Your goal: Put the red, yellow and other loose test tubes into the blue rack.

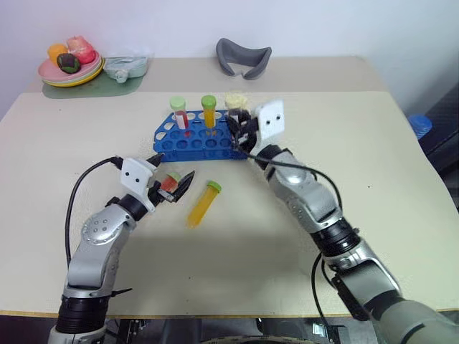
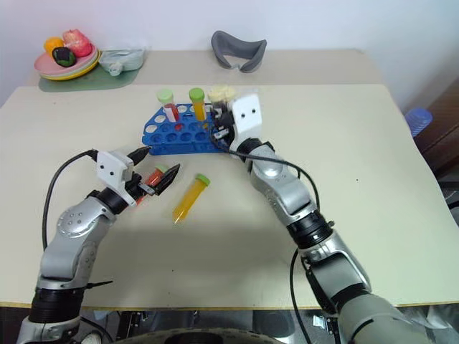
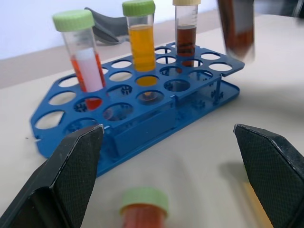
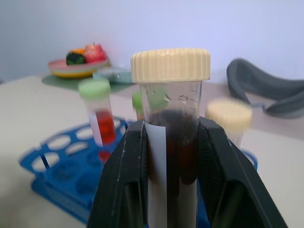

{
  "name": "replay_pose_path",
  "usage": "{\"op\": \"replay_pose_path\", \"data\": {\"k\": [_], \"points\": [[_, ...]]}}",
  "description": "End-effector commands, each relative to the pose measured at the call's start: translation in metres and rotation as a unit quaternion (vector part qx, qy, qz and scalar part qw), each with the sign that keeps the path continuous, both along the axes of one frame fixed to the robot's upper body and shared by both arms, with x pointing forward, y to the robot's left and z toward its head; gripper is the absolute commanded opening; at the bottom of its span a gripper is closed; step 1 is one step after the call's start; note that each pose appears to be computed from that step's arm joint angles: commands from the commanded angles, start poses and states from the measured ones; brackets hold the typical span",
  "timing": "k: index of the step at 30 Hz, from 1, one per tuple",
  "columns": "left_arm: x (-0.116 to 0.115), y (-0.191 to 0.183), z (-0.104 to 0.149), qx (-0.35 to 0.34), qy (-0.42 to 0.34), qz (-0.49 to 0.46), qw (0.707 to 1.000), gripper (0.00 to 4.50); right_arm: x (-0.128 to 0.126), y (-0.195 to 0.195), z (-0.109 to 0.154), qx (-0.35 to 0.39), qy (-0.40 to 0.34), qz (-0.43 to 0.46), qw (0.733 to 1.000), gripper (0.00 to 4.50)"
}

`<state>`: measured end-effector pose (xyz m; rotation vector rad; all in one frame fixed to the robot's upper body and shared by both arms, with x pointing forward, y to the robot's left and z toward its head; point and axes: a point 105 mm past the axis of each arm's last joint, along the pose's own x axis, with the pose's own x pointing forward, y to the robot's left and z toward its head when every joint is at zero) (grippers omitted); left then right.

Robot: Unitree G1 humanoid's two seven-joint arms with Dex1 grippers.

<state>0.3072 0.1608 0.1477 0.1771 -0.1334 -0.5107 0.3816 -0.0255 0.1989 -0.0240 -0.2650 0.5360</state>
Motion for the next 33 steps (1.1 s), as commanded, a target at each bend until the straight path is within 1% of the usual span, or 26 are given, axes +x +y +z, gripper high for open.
{"op": "replay_pose_path", "data": {"k": [1, 11, 15, 24, 33], "points": [[-0.005, -0.008, 0.016, 0.000, -0.026, -0.007, 1.000, 4.50, 0.005, -0.003, 0.023, 0.024, -0.056, -0.014, 0.998, 0.78], [-0.010, -0.014, 0.019, -0.008, -0.016, -0.019, 1.000, 4.50, 0.018, 0.000, 0.012, 0.034, -0.056, -0.032, 0.997, 0.78], [-0.015, -0.015, 0.013, -0.006, -0.006, -0.028, 1.000, 4.50, 0.023, 0.000, 0.006, 0.040, -0.048, -0.038, 0.997, 0.78], [-0.018, -0.012, 0.001, -0.008, 0.004, -0.029, 1.000, 4.50, 0.026, 0.003, 0.002, 0.048, -0.050, -0.034, 0.997, 0.78], [-0.018, -0.012, -0.005, -0.012, 0.004, -0.034, 0.999, 4.50, 0.031, 0.005, 0.001, 0.051, -0.059, -0.039, 0.996, 0.78]]}}
